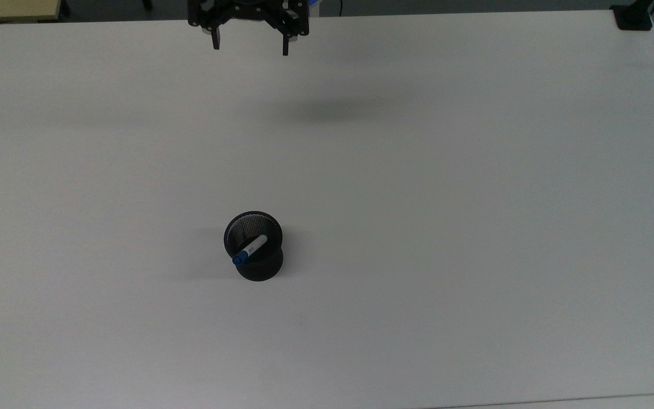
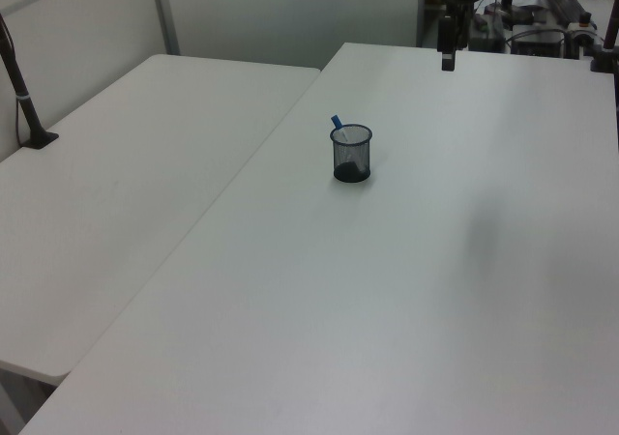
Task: Remove the marker
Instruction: 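Move the gripper toward the black mesh pen cup, then lower the open gripper over the blue-capped marker in the cup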
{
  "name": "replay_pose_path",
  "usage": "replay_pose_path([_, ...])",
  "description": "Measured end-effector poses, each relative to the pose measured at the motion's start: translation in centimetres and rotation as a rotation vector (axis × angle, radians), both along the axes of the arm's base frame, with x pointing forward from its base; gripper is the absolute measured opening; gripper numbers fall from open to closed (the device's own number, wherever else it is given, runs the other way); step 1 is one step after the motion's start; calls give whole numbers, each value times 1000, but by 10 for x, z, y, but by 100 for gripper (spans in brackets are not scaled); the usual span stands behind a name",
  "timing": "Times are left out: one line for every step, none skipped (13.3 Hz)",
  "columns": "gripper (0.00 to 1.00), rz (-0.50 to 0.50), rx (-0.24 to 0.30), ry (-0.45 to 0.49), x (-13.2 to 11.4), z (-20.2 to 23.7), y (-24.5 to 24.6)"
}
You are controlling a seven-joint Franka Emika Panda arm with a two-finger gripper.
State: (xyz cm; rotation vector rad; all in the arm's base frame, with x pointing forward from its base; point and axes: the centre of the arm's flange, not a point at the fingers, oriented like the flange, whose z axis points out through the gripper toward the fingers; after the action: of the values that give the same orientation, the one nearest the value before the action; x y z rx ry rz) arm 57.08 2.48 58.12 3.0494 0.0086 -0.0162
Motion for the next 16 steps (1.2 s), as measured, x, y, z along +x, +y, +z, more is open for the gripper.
replay_pose_path([100,0,0,0,0,0,0])
replay_pose_path([100,-3,0,-3,0,2,-2])
replay_pose_path([100,-3,1,-8,1,4,-7])
replay_pose_path([100,0,1,-12,1,6,-10])
replay_pose_path([100,0,1,-13,1,7,-12])
replay_pose_path([100,0,1,-12,1,7,-12])
replay_pose_path([100,0,1,-12,2,7,-12])
replay_pose_path([100,0,1,-14,2,6,-12])
replay_pose_path([100,0,2,-25,5,6,-13])
replay_pose_path([100,-5,4,-59,13,4,-17])
replay_pose_path([100,-14,9,-86,21,1,-24])
replay_pose_path([100,-25,20,-116,30,-4,-30])
replay_pose_path([100,-36,34,-143,40,-11,-36])
replay_pose_path([100,-46,45,-168,51,-21,-42])
replay_pose_path([100,-53,51,-193,62,-31,-48])
replay_pose_path([100,-58,55,-219,72,-41,-52])
